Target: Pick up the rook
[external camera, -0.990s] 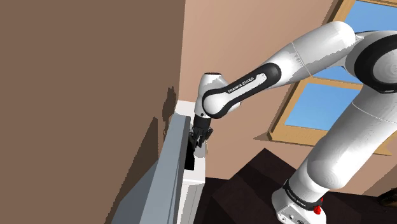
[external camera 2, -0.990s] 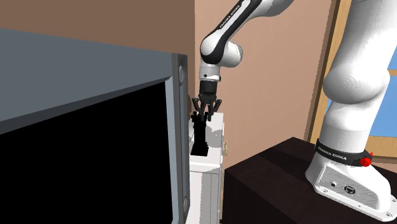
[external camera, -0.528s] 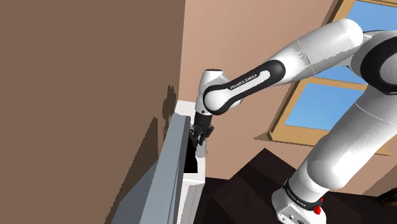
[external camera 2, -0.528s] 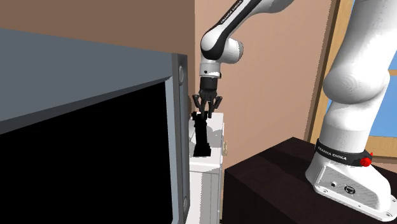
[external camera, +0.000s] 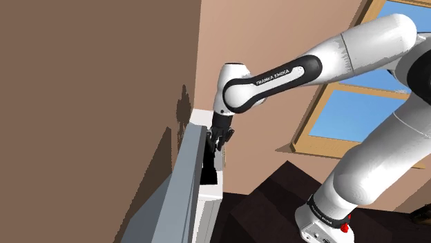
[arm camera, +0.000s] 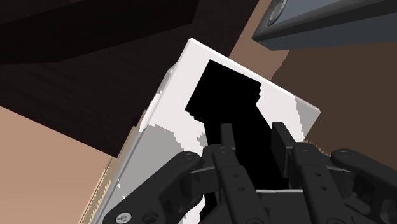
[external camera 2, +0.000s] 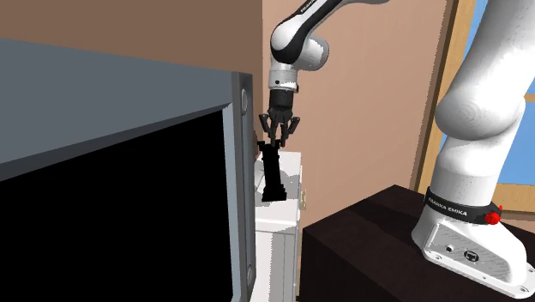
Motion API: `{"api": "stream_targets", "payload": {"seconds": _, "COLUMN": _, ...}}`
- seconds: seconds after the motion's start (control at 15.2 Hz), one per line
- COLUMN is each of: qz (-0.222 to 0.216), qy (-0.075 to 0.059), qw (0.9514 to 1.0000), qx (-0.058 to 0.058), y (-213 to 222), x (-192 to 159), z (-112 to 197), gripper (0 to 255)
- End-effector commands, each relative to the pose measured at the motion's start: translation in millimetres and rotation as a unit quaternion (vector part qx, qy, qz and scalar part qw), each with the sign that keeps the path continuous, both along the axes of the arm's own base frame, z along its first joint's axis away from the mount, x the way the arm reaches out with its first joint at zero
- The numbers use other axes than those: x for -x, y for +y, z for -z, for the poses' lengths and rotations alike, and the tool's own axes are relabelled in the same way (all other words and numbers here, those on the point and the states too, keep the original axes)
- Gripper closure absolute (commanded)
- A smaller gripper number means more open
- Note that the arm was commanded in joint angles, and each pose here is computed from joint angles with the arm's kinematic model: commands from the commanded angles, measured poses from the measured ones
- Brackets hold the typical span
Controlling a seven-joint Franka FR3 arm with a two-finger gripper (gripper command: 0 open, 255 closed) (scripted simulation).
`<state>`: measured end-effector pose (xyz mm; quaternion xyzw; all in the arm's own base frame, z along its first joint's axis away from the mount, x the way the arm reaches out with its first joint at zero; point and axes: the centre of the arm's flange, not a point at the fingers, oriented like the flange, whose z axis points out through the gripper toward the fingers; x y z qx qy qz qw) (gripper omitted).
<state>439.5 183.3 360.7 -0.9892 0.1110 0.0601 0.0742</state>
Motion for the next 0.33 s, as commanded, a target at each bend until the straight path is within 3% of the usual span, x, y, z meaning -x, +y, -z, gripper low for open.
{"api": "stream_targets", "payload": {"seconds": 0.0, "qz": 0.000, "qy": 0.000, "qw": 1.0000, "qx": 0.000, "y": -0.3, "x": -0.6, "z": -10.7, "gripper": 255}}
{"api": "stream_targets", "payload": {"seconds": 0.26, "qz": 0.000, "qy": 0.000, "qw": 1.0000, "qx": 0.000, "y": -0.3, "x": -0.6, "z": -22.0, "gripper": 255}}
